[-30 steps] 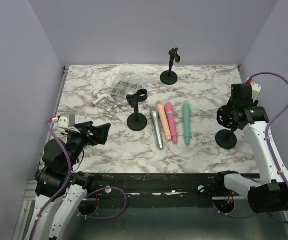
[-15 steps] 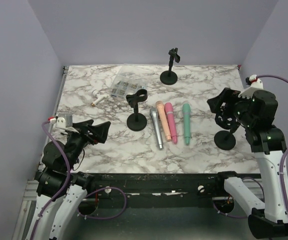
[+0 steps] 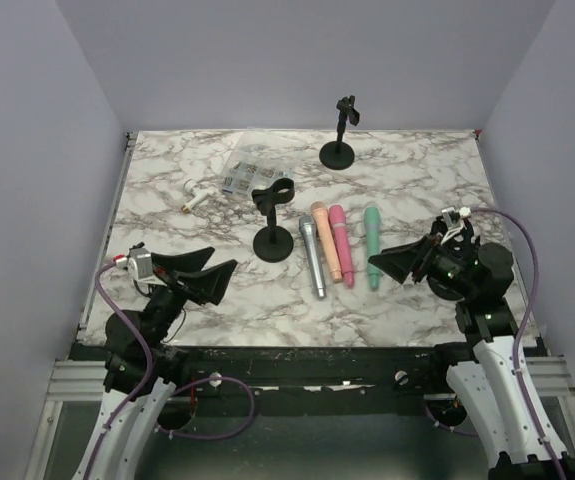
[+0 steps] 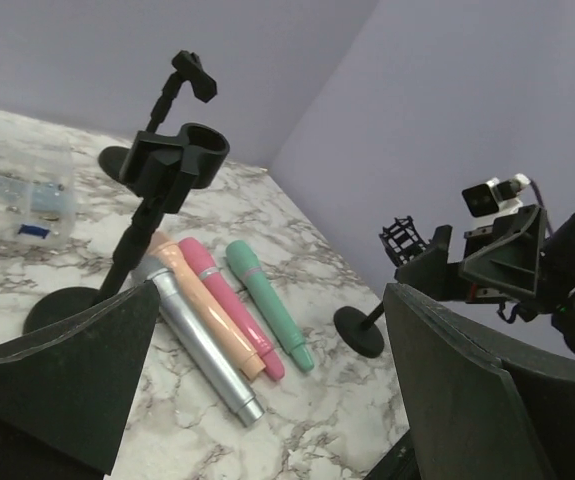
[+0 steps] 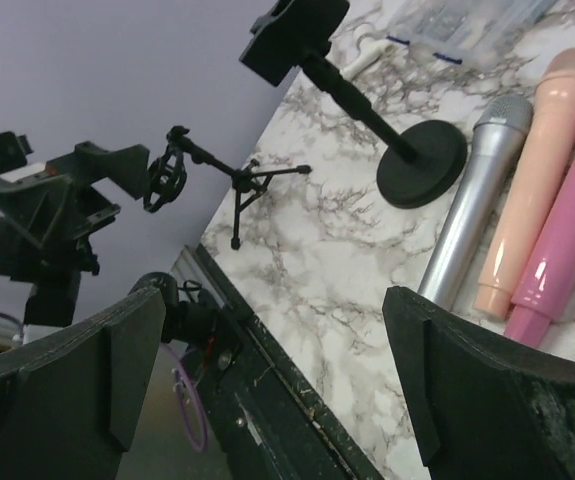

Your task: Remove the microphone from the stand

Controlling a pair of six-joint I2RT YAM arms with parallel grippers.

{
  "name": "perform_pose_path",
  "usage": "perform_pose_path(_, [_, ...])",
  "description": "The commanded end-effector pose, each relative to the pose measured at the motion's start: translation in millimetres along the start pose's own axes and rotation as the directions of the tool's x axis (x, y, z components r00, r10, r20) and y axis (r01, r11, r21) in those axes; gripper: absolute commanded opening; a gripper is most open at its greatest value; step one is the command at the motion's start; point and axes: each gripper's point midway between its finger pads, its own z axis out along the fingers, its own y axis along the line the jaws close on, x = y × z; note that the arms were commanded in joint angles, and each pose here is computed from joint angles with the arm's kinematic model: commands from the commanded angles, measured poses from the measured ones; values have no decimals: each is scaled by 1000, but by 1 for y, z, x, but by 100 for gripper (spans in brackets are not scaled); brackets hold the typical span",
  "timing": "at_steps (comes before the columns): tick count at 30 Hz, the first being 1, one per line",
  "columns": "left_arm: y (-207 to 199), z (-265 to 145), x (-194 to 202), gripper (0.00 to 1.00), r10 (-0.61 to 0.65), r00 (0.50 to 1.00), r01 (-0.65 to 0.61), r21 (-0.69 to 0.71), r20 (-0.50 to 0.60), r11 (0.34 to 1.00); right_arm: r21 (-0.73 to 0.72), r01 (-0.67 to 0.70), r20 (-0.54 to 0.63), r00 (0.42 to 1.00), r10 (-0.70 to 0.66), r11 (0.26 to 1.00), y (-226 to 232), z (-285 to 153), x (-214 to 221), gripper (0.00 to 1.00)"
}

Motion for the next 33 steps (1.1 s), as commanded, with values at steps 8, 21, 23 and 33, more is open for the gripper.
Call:
perform_pose_path(8, [-25, -8, 36, 99, -133, 991, 130, 308, -9, 942, -197, -76, 60, 994, 90, 977, -10, -20, 72, 100])
perform_pose_path(21, [-2, -13, 68, 98, -207, 978, 201, 318, -17, 926, 32, -121, 78, 990, 119, 992, -67, -20, 98, 100])
perform_pose_path(23, [-2, -14, 67, 99, -205, 979, 198, 317, -11, 927, 42, -142, 67, 988, 139, 989, -74, -19, 105, 100])
perform_pose_path(33, [1, -12, 68, 98, -205, 979, 200, 304, -14, 931, 70, -134, 98, 987, 126, 989, -70, -21, 93, 100])
